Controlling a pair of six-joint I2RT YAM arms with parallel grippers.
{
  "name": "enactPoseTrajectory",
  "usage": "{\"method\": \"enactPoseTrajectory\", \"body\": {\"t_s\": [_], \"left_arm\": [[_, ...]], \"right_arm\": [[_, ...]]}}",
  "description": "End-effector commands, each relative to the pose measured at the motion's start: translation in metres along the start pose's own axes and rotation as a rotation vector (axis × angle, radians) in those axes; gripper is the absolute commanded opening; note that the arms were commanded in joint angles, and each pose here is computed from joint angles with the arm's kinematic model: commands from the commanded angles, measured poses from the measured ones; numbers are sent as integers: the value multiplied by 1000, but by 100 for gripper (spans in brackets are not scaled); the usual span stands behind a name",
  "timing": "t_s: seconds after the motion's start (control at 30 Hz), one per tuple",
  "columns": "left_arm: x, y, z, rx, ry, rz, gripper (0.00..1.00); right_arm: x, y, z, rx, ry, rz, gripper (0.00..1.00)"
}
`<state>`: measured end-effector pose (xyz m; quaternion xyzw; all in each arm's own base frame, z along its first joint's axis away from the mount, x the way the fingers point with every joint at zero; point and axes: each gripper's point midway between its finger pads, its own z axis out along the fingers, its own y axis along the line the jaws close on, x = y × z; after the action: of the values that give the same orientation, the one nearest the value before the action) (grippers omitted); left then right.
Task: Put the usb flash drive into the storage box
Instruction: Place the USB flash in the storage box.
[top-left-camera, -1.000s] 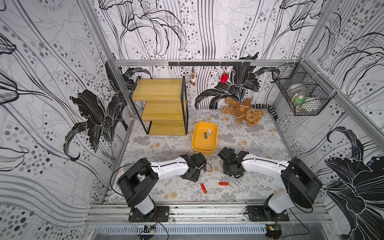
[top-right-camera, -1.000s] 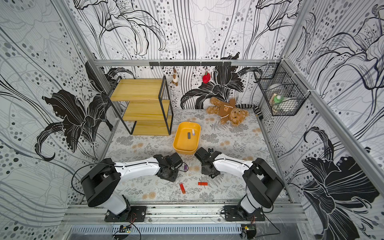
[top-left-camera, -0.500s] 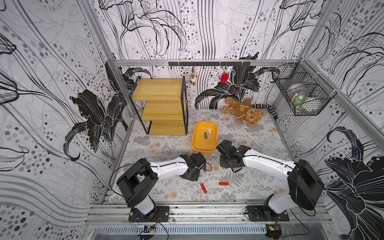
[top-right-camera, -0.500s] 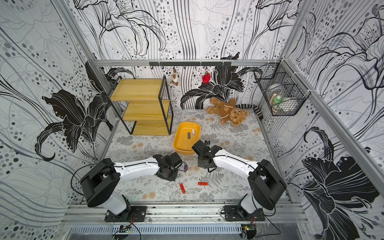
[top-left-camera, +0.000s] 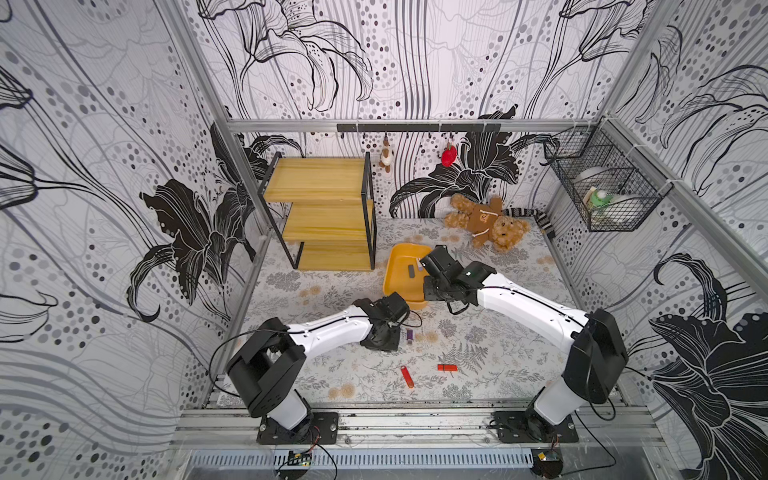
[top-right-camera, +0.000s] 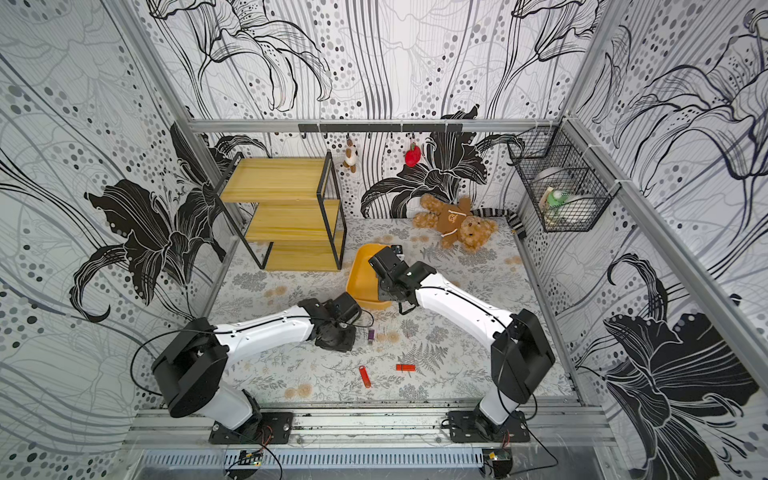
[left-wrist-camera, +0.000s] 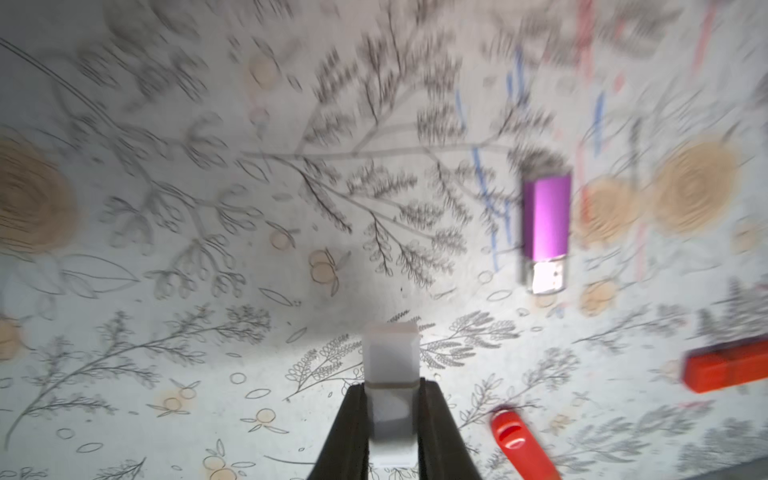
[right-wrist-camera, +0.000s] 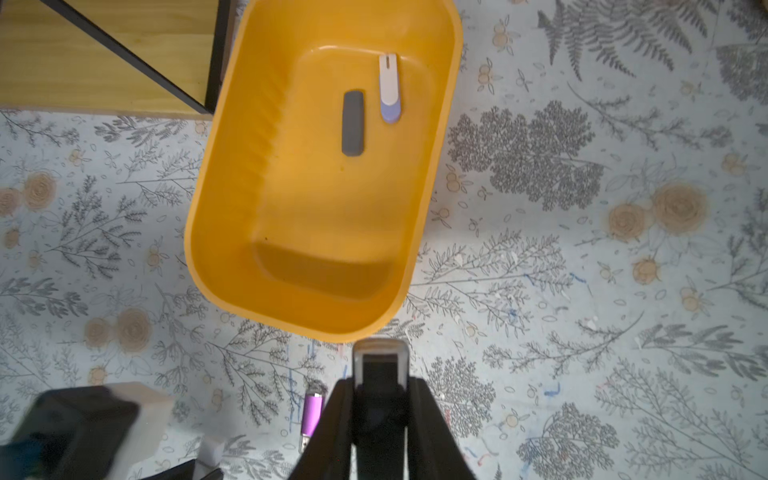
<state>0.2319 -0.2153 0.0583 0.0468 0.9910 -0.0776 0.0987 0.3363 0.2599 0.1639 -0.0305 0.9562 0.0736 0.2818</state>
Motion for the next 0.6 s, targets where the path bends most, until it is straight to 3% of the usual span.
{"method": "enactPoseTrajectory", "body": {"t_s": [0.0, 0.23, 0.57], "left_arm": [[-33, 9, -37, 29, -83, -38, 0], [-65, 29, -75, 28, -161, -83, 0], [-69, 43, -82, 21, -176, -105, 0]], "right_arm": [[-7, 2, 21, 53, 29, -73, 0], [-31, 5, 65, 90, 49, -81, 0], [-52, 0, 120, 153, 77, -117, 0]]}}
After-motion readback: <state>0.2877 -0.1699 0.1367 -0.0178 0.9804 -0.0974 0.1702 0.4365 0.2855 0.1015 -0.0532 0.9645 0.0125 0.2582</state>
